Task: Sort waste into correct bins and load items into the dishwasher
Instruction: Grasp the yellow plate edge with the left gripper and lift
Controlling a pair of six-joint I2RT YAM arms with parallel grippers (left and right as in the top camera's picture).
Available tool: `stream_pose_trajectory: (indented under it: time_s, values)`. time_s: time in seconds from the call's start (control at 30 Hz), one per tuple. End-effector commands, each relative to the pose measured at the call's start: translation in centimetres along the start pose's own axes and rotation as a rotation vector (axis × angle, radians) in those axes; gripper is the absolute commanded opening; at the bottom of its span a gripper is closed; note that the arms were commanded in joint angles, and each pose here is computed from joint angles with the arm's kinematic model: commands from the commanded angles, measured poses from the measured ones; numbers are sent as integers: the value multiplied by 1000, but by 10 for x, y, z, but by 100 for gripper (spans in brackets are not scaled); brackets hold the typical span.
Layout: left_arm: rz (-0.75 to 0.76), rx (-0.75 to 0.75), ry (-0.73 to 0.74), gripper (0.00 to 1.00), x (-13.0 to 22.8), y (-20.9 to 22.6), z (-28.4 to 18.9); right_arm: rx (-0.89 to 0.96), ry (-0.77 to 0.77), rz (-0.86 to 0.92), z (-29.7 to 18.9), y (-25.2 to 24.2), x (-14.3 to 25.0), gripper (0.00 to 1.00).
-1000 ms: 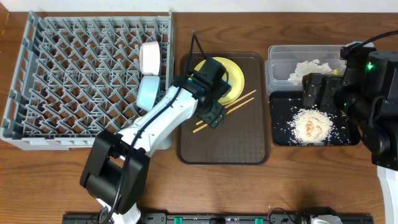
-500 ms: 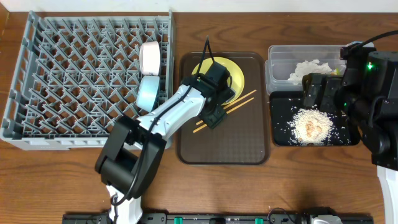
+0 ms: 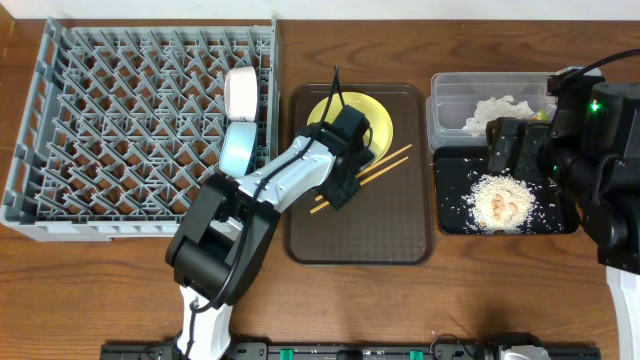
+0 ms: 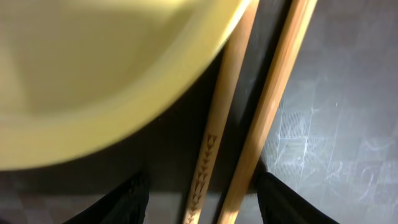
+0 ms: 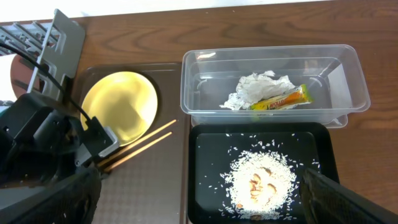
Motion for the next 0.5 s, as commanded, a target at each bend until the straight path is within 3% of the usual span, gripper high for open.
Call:
stream_pose_trajectory:
  time_s: [0.0, 0.47]
  values:
    - [2, 0, 59, 57, 12, 2, 2, 14, -2, 10, -1, -4, -1, 99]
    - [-16, 153, 234, 58, 52, -27, -10, 14, -2, 10, -1, -4, -1, 99]
Point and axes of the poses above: each gripper's point midway between its finger pads, its own z axis out along the fingers, its own y axis along the line the jaws close on, x = y × z, the point moved 1 cm from there along -z, back along the fingers, and after that the axes turned 11 degrees about -z, right-handed, at the moved point
